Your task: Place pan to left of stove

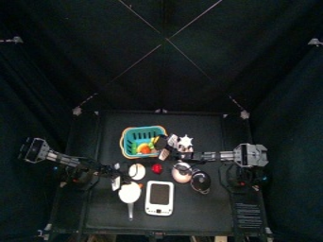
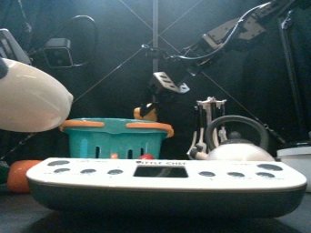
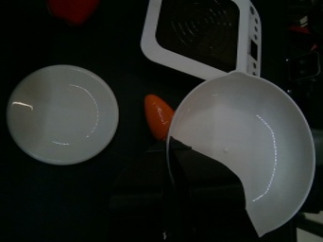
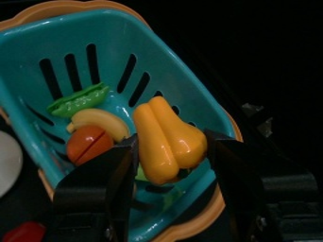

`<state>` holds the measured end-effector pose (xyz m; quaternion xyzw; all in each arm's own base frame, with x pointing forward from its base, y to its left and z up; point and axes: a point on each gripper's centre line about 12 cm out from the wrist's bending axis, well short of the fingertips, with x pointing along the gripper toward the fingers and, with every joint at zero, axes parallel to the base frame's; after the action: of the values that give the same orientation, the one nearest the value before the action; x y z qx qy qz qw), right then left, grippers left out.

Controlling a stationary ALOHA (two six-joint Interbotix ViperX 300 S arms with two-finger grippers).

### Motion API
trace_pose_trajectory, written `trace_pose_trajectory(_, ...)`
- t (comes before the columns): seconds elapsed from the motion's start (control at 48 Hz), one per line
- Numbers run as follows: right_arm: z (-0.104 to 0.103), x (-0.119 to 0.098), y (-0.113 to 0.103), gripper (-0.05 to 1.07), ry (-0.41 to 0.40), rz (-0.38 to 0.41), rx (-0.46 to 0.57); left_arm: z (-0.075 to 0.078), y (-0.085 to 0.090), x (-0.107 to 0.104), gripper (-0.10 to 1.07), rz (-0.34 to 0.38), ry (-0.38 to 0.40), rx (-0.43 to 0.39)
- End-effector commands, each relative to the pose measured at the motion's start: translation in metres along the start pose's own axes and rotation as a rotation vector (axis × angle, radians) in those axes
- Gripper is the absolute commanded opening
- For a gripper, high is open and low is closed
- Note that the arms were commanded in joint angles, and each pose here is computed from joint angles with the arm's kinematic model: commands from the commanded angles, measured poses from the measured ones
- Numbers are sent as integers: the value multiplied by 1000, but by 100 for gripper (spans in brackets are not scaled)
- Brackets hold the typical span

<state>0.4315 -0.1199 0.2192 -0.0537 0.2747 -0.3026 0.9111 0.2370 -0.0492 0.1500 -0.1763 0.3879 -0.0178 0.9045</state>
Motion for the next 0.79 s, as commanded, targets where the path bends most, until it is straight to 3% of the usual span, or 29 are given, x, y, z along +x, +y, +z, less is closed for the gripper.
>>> trace_pose_trajectory(0.0,14,5,-3,73,-23,34,49,1,-3,0,40,-9,-3,-10)
trace_pose_trajectory(0.417,4,14,4,101,15,90,83,-18,-6,1,40,-24,50,-53)
trace_pose_trajectory(0.562,4,13,6,101,16,99,86,-22,-11,1,41,-39,70,-64)
trace_pose_trajectory(0.771,3,8,9,101,16,104,87,-42,-28,2,41,-85,168,-114)
